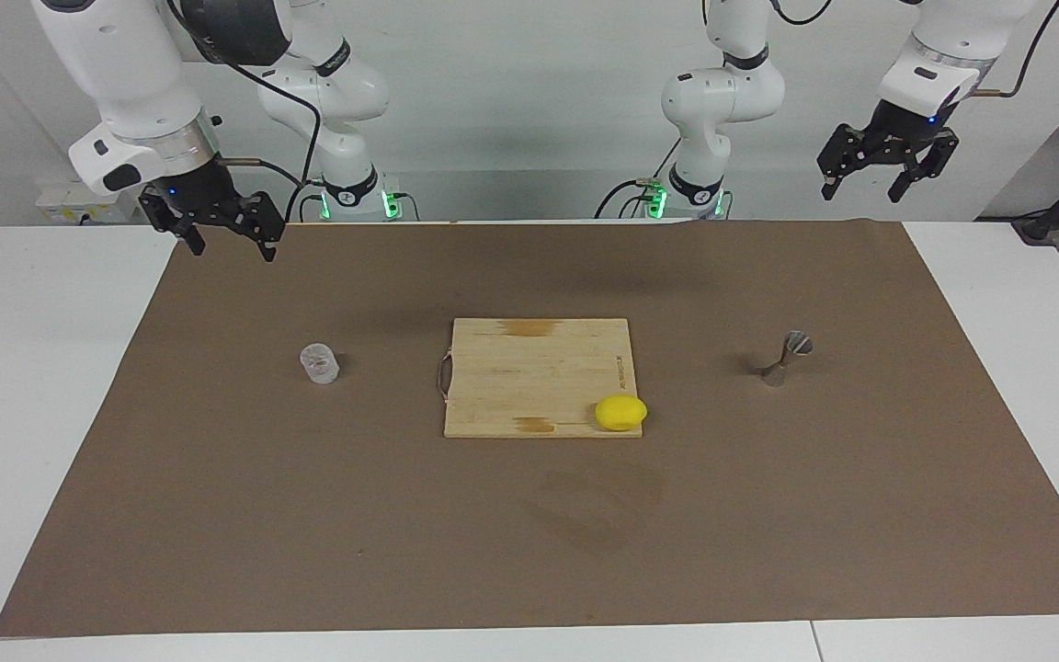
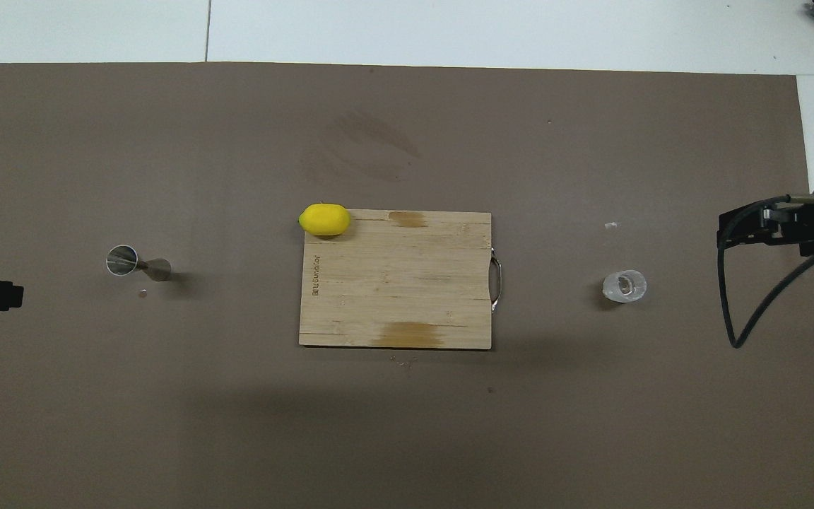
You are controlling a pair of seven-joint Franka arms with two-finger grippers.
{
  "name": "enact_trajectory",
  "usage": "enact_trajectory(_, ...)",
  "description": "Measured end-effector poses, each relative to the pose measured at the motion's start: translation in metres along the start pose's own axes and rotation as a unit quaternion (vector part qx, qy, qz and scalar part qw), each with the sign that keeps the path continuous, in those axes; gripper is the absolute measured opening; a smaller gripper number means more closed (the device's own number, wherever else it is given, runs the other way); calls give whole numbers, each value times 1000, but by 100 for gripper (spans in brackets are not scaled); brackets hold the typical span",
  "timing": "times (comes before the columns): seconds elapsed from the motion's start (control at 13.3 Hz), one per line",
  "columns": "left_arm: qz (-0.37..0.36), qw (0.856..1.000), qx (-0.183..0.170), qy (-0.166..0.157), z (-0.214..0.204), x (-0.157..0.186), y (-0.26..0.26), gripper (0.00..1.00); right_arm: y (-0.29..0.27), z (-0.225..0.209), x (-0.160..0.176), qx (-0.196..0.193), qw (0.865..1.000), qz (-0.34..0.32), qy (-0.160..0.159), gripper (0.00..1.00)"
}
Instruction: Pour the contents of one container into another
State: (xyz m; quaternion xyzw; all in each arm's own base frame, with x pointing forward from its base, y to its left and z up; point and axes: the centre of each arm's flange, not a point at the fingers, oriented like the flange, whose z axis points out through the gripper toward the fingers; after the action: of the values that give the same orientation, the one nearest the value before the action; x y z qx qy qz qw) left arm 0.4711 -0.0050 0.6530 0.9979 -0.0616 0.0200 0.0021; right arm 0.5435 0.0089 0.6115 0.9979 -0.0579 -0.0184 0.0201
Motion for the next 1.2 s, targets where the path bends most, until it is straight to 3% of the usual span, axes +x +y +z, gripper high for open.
enact_trajectory(0.75, -3, 1000, -1, -3, 5, 4, -3, 100, 0, 3, -4, 0, 1000, 0, -4, 100)
enact_trajectory(1.2, -3, 1000, -4, -5, 44, 39, -10, 100, 0, 3, -4, 0, 1000, 0, -5, 100)
